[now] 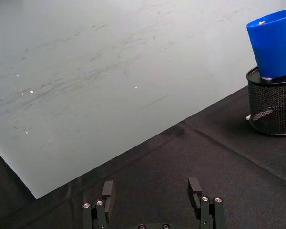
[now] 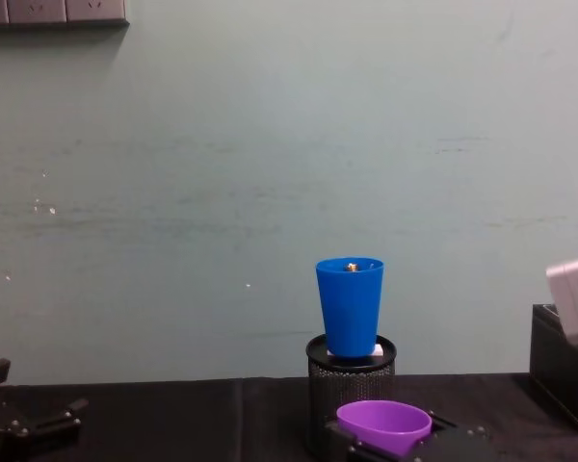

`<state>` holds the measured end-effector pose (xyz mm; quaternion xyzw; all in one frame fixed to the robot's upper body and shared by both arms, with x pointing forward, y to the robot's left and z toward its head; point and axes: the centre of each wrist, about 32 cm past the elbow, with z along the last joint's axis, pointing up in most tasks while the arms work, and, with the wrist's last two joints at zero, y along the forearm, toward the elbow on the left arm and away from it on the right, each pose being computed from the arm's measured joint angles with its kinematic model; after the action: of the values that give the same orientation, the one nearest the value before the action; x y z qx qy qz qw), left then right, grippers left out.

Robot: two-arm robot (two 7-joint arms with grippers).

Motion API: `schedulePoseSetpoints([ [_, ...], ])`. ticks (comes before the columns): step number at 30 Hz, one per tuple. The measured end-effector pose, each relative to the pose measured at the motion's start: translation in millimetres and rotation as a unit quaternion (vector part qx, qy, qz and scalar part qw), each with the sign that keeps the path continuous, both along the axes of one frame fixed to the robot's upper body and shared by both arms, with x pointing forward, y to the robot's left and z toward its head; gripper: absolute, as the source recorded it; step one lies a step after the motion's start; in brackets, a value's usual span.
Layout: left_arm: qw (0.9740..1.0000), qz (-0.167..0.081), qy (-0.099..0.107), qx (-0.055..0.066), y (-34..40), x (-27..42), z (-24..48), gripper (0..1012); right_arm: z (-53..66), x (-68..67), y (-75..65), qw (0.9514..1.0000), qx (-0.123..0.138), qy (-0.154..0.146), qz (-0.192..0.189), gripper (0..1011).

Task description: Pick up one cup with a gripper and tap it against the other cup.

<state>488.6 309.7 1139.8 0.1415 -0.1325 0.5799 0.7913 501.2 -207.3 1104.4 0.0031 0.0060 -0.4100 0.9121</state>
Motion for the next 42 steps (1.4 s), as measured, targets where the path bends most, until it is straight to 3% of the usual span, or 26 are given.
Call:
schedulePoseSetpoints([
  [26, 1.0000, 0.000, 0.000, 0.000, 0.0, 0.0, 0.0, 1000, -17.0, 4.2, -1.9, 0.9997, -0.014, -0.015, -0.017, 735],
  [42, 1.0000, 0.000, 0.000, 0.000, 0.0, 0.0, 0.0, 1000, -19.0, 4.7, -1.8, 0.9995, -0.016, -0.023, -0.016, 768],
])
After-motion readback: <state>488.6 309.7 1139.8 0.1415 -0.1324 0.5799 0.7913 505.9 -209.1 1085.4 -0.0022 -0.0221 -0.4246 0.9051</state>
